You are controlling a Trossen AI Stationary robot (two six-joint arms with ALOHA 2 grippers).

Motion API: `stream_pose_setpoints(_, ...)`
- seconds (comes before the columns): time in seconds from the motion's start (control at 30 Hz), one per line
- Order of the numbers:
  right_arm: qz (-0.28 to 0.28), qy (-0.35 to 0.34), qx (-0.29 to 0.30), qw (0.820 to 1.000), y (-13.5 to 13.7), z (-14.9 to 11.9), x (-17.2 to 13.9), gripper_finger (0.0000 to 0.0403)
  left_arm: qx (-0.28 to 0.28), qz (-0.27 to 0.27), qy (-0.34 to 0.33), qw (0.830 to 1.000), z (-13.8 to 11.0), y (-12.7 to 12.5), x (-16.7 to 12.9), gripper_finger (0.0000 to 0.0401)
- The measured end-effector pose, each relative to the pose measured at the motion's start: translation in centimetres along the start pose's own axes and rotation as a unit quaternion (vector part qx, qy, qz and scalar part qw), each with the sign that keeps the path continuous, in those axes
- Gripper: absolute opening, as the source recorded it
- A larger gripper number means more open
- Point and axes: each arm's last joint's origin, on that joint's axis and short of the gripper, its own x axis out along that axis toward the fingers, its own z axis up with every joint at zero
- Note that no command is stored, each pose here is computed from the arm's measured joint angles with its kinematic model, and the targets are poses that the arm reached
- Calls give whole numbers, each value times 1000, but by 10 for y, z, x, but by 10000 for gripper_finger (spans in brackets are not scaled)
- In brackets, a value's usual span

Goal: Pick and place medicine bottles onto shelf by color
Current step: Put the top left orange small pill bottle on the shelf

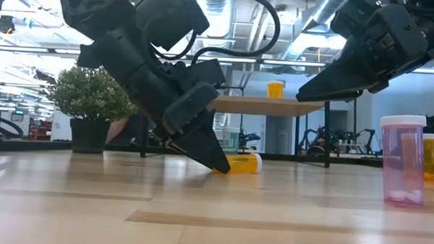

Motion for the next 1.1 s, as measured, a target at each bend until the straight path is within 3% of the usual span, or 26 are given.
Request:
stream_pose_setpoints(0.17, 1, 0, 10, 1000, 0, 0, 0, 164, -1, -15, 5, 1000, 1, -1, -1, 104)
stream_pose_setpoints(0.3, 12, -8, 30, 999, 4, 3, -4, 163, 1, -68, 17, 998, 5, -4, -9, 73)
stream_pose_setpoints(0.5, 50, -46, 17, 998, 16, 23, -21, 162, 17, -107, -9, 994, 20, -11, -28, 80)
stream_pose_setpoints(0.67, 78, -81, 18, 993, 20, 36, -38, 161, 35, -140, -77, 987, 40, -19, -50, 98)
stream_pose_setpoints(0.87, 115, -122, -9, 986, 31, 43, -52, 161, 66, -169, -169, 969, 63, -23, -75, 91)
stream_pose_setpoints(1.1, 135, -170, -39, 975, 43, 47, -65, 160, 72, -213, -277, 934, 74, -13, -85, 90)
